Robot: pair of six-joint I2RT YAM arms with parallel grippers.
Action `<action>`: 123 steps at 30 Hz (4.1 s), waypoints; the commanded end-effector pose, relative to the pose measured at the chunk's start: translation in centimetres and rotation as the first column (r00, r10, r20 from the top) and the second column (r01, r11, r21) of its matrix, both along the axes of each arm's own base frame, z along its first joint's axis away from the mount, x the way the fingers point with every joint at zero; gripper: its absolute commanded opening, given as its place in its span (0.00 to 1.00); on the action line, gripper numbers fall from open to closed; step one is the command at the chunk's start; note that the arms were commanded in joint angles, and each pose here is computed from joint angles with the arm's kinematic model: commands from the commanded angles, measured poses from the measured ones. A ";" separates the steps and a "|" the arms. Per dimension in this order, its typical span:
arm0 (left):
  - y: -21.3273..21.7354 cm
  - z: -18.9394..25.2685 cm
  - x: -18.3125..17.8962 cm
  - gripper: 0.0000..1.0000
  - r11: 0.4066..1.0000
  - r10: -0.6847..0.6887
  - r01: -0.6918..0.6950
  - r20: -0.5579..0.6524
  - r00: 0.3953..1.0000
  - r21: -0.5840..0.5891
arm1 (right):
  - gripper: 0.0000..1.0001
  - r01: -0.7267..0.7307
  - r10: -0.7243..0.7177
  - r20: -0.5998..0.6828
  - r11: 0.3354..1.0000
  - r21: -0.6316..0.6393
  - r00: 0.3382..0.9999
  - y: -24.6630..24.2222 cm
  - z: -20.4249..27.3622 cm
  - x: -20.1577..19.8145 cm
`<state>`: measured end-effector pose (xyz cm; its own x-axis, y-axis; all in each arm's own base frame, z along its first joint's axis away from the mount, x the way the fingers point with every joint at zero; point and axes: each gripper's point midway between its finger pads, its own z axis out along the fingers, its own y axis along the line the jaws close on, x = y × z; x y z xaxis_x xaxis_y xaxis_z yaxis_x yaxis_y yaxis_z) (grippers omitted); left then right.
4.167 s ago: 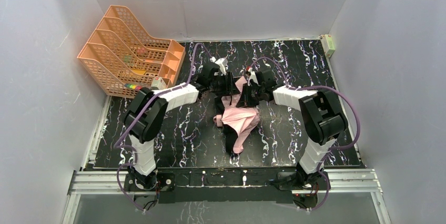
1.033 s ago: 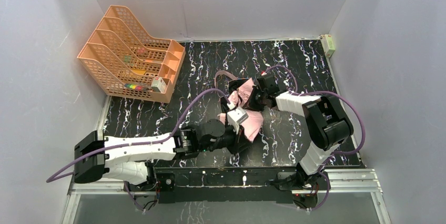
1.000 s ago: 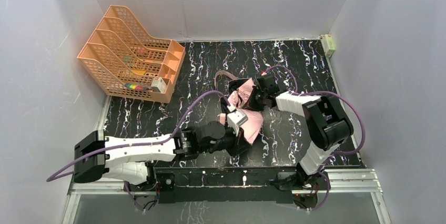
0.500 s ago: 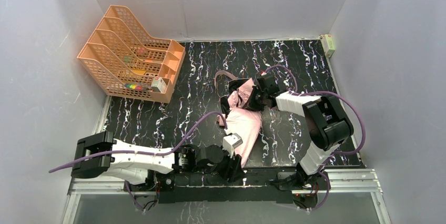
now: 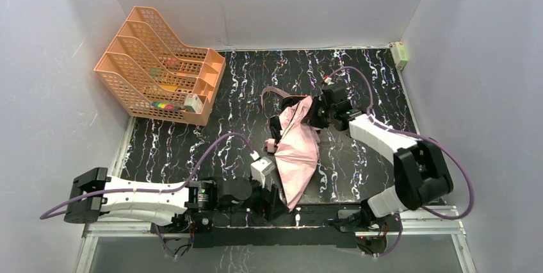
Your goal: Put away the umbrella
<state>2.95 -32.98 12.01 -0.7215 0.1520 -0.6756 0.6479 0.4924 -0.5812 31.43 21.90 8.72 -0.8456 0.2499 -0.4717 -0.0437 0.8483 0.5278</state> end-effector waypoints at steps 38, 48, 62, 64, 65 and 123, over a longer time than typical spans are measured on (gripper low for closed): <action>-3.8 7.6 27.6 0.98 0.948 0.304 -0.307 0.044 0.952 0.090 | 0.11 -0.102 0.117 -0.011 0.904 0.414 0.993 0.7 -2.2 -17.4; -5.6 5.6 31.2 0.98 0.940 0.308 -0.302 -0.013 0.951 0.162 | 0.05 0.011 0.011 -0.070 0.949 0.315 0.997 -0.1 -5.5 -15.5; -6.2 4.4 33.4 0.73 0.921 0.298 -0.283 -0.018 0.954 0.266 | 0.02 0.048 -0.029 -0.075 0.961 0.273 0.997 -0.3 -6.2 -14.4; -6.5 4.0 33.3 0.68 0.926 0.284 -0.266 -0.031 0.958 0.269 | 0.02 0.049 -0.029 -0.078 0.961 0.273 0.997 -0.3 -6.2 -14.5; -6.6 3.9 33.3 0.65 0.927 0.279 -0.259 -0.037 0.960 0.270 | 0.02 0.053 -0.032 -0.079 0.961 0.273 0.996 -0.4 -6.3 -14.5; -5.2 9.6 16.0 0.00 0.924 0.364 -0.380 0.191 0.911 0.051 | 0.19 0.032 -0.057 0.151 0.985 0.167 0.987 -4.1 4.3 -12.0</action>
<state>20.46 -38.48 20.89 -0.6444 0.0672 -0.7617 0.5436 0.7408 -0.3945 20.69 20.17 13.17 -0.7508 0.3992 -0.5262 -0.1473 0.6755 0.7225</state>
